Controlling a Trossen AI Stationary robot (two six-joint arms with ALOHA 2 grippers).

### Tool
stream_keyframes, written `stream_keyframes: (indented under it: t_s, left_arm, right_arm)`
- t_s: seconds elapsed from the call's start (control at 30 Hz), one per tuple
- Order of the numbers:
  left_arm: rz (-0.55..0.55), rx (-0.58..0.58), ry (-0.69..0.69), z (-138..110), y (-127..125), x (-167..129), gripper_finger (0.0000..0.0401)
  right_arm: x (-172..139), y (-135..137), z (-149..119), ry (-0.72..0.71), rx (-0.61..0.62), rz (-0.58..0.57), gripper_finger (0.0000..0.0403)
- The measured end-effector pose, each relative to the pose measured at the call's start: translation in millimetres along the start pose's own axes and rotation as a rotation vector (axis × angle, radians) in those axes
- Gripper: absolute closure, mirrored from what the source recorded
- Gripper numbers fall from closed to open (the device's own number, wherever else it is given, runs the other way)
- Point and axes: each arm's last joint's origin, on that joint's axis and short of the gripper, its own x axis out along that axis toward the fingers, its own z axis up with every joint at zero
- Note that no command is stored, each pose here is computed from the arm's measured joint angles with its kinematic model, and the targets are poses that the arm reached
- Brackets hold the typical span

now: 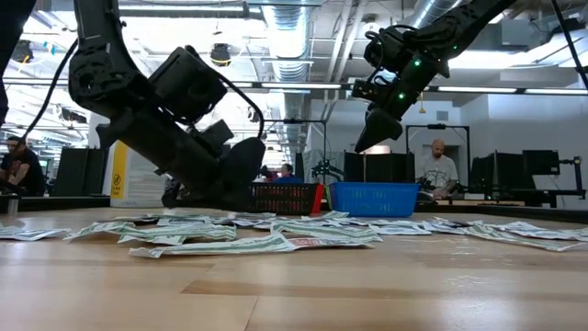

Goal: Pick & Place First Aid Supplies
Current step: Put the ointment pack into the green basket

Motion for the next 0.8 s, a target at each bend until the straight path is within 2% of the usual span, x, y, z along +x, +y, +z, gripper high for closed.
stream_keyframes:
  t_s: [0.8]
  left_arm:
    - [0.065,-0.007,-0.03,4.1,6.7,8.4,0.028]
  right_arm:
    - [0.0,-0.3,0.0,-0.001,-0.013,-0.001,0.0295]
